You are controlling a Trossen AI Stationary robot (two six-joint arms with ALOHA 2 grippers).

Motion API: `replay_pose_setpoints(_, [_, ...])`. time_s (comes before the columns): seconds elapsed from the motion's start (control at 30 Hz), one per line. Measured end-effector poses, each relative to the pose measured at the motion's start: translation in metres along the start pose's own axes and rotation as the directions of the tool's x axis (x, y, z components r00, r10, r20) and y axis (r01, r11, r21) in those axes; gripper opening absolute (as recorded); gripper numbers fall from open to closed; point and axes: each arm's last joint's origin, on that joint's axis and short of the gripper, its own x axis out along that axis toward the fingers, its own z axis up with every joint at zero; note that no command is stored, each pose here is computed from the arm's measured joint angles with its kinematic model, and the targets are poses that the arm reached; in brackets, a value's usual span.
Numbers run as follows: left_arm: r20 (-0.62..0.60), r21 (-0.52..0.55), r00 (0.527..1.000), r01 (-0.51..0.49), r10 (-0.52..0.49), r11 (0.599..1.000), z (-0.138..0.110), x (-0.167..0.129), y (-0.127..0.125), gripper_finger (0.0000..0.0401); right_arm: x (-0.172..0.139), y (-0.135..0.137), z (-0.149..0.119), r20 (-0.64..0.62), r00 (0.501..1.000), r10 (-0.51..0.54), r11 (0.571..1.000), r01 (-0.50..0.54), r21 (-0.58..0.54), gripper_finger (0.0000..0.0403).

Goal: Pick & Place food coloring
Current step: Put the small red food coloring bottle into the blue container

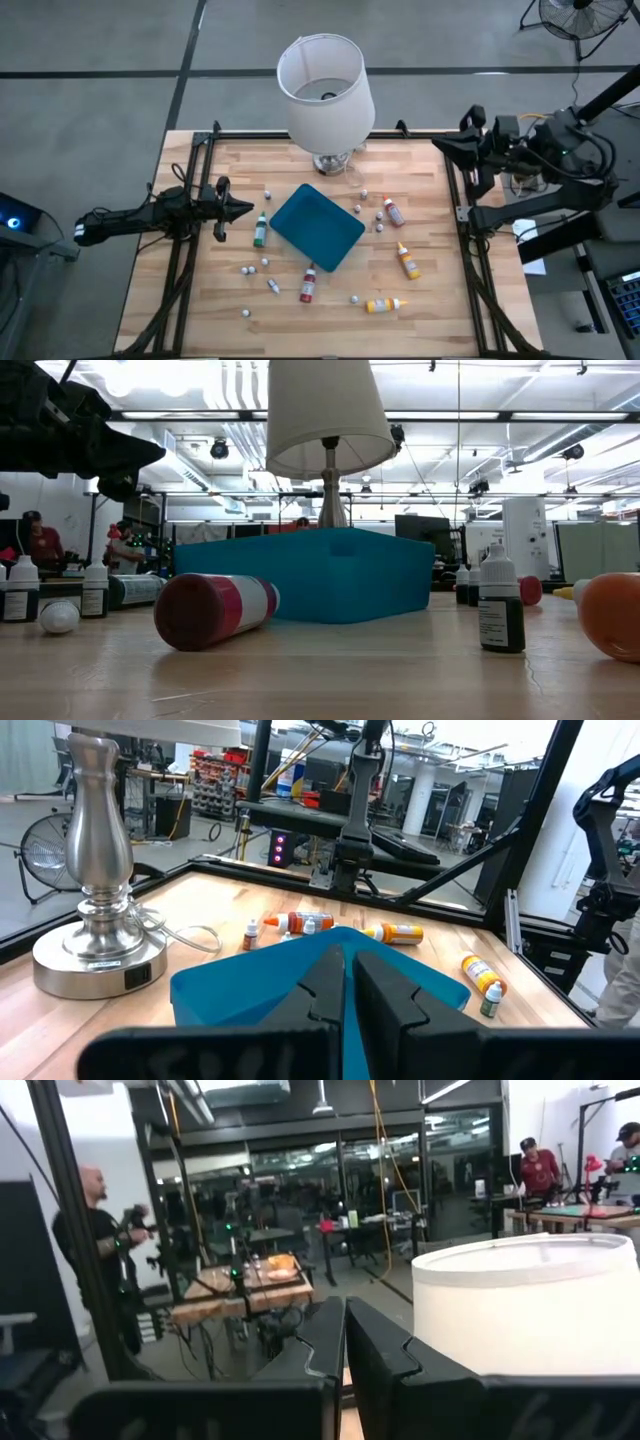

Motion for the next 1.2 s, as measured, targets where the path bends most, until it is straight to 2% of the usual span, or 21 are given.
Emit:
replay_pose_setpoints(0.27, [0.006, 0.0, 1.0, 0.001, -0.001, 1.0, 0.001, 0.0, 0.0, 0.0, 0.03, 0.007, 0.007, -0.039, 0.999, -0.007, 0.995, 0.003, -0.105, 0.0008])
replay_pose_setpoints(0.5, [0.007, 0.001, 1.0, 0.001, -0.001, 1.0, 0.001, 0.0, 0.0, 0.0, 0.05, 0.012, 0.007, -0.069, 0.998, -0.011, 0.989, 0.001, -0.149, 0.0008])
replay_pose_setpoints(0.87, [0.008, 0.0, 1.0, 0.002, -0.002, 1.0, 0.001, 0.0, 0.0, 0.0, 0.085, 0.016, -0.017, -0.187, 0.982, -0.029, 0.984, -0.004, -0.176, 0.0008])
replay_pose_setpoints(1.2, [0.009, 0.0, 1.0, 0.002, -0.002, 1.0, 0.001, 0.0, 0.0, 0.0, 0.1, 0.015, -0.044, -0.364, 0.929, -0.065, 0.984, -0.001, -0.179, 0.0008])
